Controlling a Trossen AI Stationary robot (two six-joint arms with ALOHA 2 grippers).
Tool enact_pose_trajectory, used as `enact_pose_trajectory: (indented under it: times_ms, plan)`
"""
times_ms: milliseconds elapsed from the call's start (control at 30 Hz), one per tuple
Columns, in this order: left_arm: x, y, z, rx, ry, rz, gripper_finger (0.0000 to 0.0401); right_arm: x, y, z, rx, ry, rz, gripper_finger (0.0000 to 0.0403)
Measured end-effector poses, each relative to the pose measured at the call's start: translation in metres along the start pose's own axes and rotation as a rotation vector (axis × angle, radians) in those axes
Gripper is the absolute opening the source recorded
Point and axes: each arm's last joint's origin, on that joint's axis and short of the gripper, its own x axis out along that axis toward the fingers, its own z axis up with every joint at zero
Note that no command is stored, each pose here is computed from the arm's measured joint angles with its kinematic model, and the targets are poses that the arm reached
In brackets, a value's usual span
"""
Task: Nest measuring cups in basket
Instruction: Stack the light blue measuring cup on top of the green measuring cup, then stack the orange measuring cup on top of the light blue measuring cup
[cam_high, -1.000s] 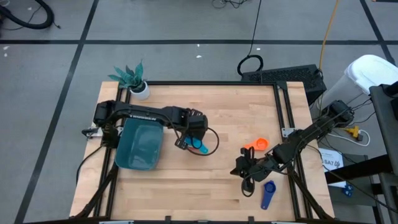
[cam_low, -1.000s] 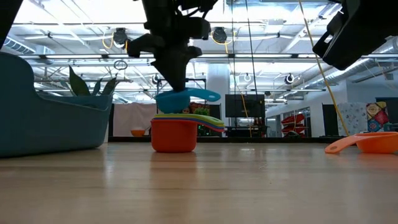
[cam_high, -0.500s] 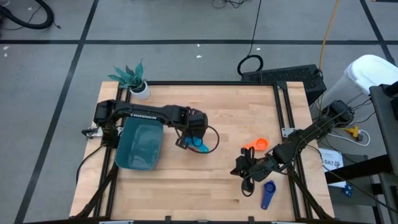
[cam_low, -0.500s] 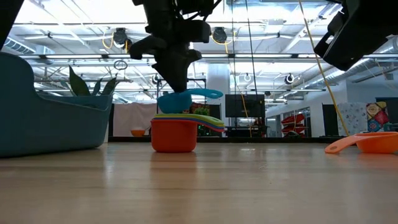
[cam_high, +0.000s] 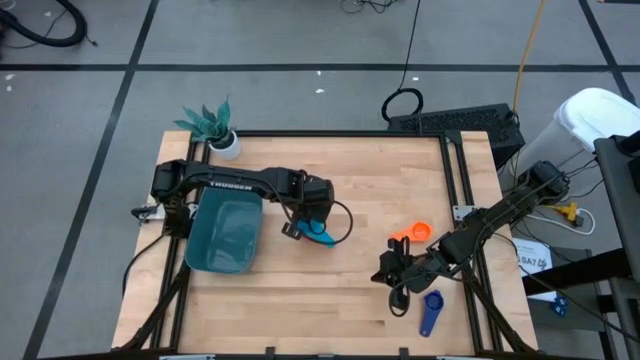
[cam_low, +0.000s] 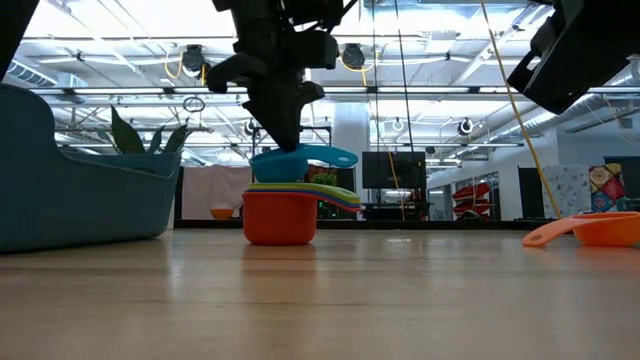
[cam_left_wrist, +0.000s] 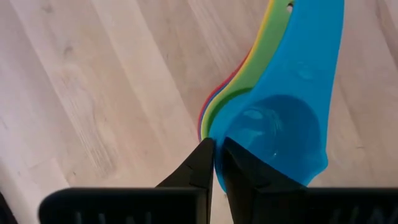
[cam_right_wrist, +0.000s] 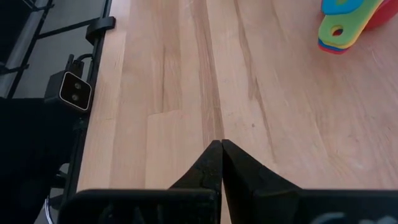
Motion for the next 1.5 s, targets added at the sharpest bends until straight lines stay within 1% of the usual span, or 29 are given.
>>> enact_pose_trajectory:
  times_ms: [167,233,300,567,733,800,867,933,1033,1100,1167,1333,1400,1500]
  plan:
    - [0.000,0.000,0.000,-0.002,-0.007,-0.015,0.0033,0.000,0.002,-0.001,-0.002,-0.003,0.008,0.0000]
    - [0.000,-0.001,0.000,-0.010,-0.010,-0.022,0.0039,-0.001,0.003,-0.001,0.000,-0.004,0.015,0.0000]
    - [0.000,-0.001,0.000,-0.019,-0.010,-0.022,0.0054,-0.001,0.003,-0.002,0.001,-0.003,0.016,0.0000]
    - [0.000,0.001,-0.001,-0.046,-0.002,-0.006,0.0137,-0.001,0.006,0.000,0.002,-0.024,0.038,0.0000]
    - [0.000,0.002,-0.001,-0.050,0.016,0.032,0.0169,-0.001,0.006,0.000,0.001,-0.029,0.037,0.0000]
    - [0.000,0.002,-0.001,-0.054,0.020,0.044,0.0175,-0.001,0.002,-0.002,0.013,-0.024,-0.027,0.0000]
    - [0.000,0.000,0.000,-0.056,0.020,0.044,0.0176,-0.003,-0.006,-0.007,0.039,-0.002,-0.135,0.0000]
    - [-0.002,-0.003,0.003,-0.054,0.018,0.050,0.0173,-0.007,-0.018,-0.011,0.075,0.052,-0.244,0.0000]
    - [-0.008,-0.010,0.011,-0.030,0.002,0.059,0.0162,-0.016,-0.036,-0.013,0.130,0.130,-0.363,0.0000]
    - [-0.017,-0.013,0.021,-0.015,-0.034,0.071,0.0153,-0.023,-0.045,-0.012,0.169,0.151,-0.413,0.0000]
    - [-0.030,-0.016,0.032,0.007,-0.087,0.088,0.0145,-0.031,-0.052,-0.009,0.208,0.149,-0.439,0.0004]
    - [-0.056,-0.027,0.053,0.043,-0.189,0.115,0.0132,-0.054,-0.068,-0.004,0.313,0.126,-0.490,0.0039]
    - [-0.065,-0.033,0.060,0.047,-0.223,0.119,0.0132,-0.064,-0.076,-0.007,0.353,0.155,-0.545,0.0058]
    - [-0.078,-0.046,0.069,0.069,-0.261,0.114,0.0136,-0.078,-0.087,-0.014,0.397,0.243,-0.630,0.0084]
